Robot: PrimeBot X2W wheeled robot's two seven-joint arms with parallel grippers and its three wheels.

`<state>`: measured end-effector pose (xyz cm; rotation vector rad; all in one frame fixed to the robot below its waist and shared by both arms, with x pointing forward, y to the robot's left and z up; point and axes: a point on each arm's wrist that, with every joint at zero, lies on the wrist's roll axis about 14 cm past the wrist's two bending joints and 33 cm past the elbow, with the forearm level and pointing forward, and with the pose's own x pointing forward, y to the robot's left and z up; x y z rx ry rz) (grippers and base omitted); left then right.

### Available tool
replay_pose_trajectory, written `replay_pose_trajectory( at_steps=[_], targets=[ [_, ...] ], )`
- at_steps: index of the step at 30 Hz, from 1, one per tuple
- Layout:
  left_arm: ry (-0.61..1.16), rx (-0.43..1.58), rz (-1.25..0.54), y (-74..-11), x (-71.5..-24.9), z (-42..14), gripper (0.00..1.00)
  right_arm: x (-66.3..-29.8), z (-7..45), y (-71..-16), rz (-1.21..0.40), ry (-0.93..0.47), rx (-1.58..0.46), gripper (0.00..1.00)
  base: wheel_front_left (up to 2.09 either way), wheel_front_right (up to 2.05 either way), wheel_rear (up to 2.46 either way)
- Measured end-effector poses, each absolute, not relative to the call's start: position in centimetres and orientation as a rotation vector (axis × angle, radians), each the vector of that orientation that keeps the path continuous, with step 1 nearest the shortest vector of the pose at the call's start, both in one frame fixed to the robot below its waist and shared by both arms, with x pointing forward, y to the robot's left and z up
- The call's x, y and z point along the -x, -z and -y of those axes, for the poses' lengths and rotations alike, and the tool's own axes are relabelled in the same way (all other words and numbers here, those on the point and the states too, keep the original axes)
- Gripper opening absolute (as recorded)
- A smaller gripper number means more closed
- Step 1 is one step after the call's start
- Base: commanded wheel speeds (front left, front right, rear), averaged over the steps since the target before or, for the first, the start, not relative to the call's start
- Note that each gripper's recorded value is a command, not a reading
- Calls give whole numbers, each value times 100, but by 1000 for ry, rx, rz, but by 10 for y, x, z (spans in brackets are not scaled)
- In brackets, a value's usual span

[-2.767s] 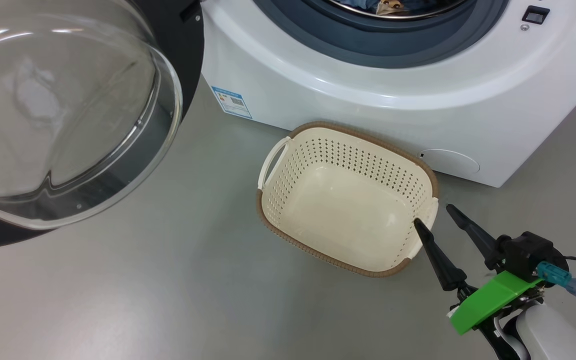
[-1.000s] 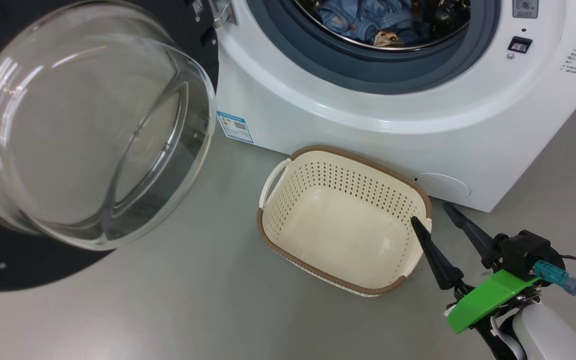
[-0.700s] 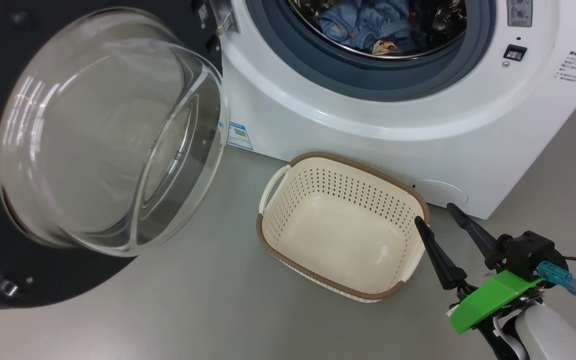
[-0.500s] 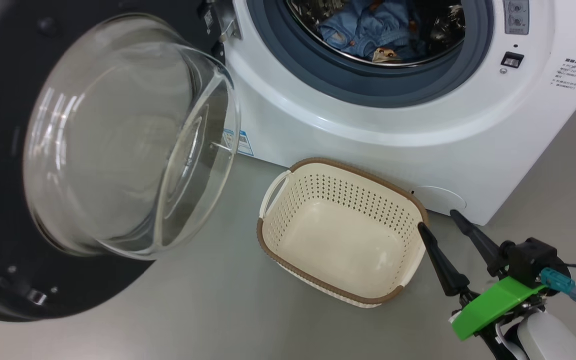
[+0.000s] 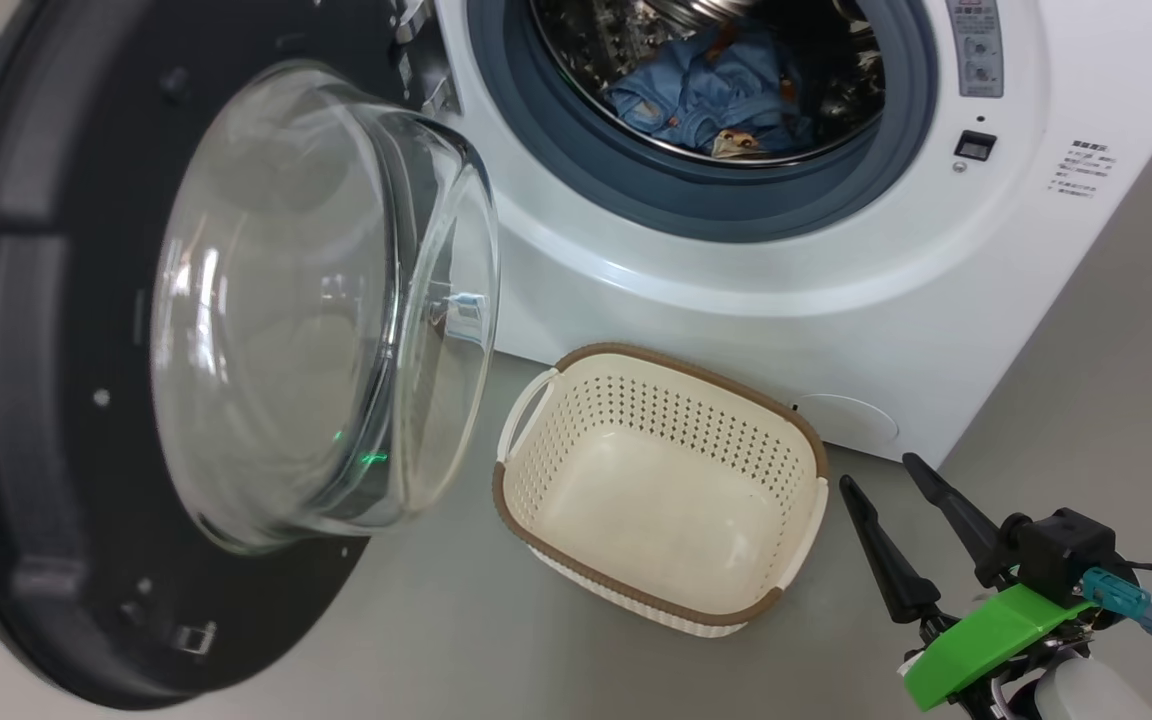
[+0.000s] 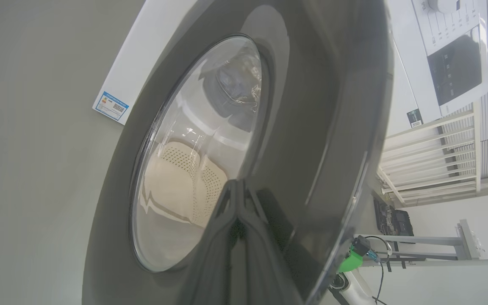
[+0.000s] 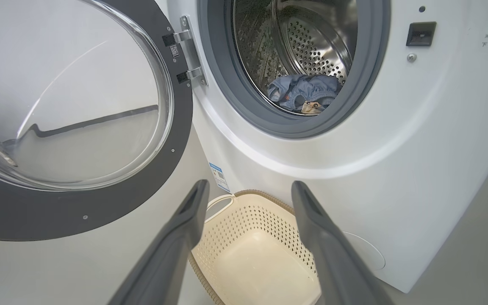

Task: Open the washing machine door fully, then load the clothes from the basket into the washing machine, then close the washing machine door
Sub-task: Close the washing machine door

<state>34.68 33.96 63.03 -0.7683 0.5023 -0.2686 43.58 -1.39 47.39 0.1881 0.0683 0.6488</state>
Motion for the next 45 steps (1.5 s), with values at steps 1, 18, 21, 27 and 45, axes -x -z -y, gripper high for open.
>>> replay_pose_trajectory(
  at_steps=[1, 18, 21, 27, 45],
  targets=[
    [288, 763, -505, -631, -348, -334, 0, -436, 16, -475, -66, -642, -189, 100, 0, 0, 0],
    [622, 685, -547, -642, -374, -233, 0, -429, 66, -481, -40, -495, -194, 100, 0, 0, 0],
    [675, 676, -553, -643, -380, -215, 0, -428, 74, -482, -36, -470, -200, 100, 0, 0, 0],
    [751, 675, -572, -638, -393, -186, 0, -426, 91, -481, -33, -416, -206, 100, 0, 0, 0],
    [868, 681, -576, -630, -440, -124, 0, -411, 150, -480, -22, -231, -216, 100, 0, 0, 0]
  ],
)
